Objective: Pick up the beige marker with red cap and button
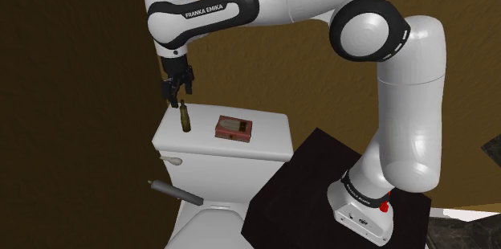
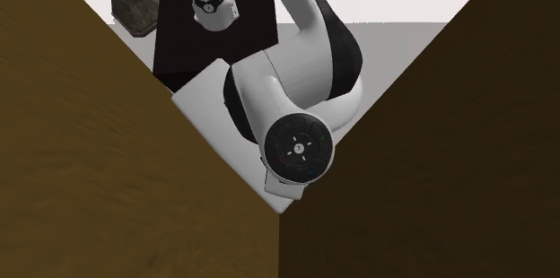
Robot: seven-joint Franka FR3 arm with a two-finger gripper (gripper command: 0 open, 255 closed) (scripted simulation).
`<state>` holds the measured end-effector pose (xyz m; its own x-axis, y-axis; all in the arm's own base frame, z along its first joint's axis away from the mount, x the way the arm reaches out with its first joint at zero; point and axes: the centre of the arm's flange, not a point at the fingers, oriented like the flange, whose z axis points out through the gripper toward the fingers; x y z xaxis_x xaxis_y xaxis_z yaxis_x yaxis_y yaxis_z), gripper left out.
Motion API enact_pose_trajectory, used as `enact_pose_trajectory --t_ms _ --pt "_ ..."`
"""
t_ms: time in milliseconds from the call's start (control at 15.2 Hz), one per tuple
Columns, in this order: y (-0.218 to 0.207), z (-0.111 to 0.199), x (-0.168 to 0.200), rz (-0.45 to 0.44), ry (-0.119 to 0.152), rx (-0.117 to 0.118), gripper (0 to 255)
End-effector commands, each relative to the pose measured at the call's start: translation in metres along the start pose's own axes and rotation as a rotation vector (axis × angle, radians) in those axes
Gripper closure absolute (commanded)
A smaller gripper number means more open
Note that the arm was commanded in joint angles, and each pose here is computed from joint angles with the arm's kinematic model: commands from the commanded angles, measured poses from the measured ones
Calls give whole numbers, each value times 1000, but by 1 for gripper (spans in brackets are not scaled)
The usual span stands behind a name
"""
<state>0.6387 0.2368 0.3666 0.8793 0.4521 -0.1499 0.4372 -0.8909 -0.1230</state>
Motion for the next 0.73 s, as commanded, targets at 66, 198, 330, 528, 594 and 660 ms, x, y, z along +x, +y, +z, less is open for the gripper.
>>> enact_pose_trajectory --t_ms 66,198,330,528,594,660 --pt "2 14 4 0 1 0 0" --pt "3 14 4 0 1 0 255" --pt "3 15 4 0 1 0 255" --pt "3 15 4 0 1 0 255" --pt "3 15 4 0 1 0 255" --pt "3 15 4 0 1 0 255"
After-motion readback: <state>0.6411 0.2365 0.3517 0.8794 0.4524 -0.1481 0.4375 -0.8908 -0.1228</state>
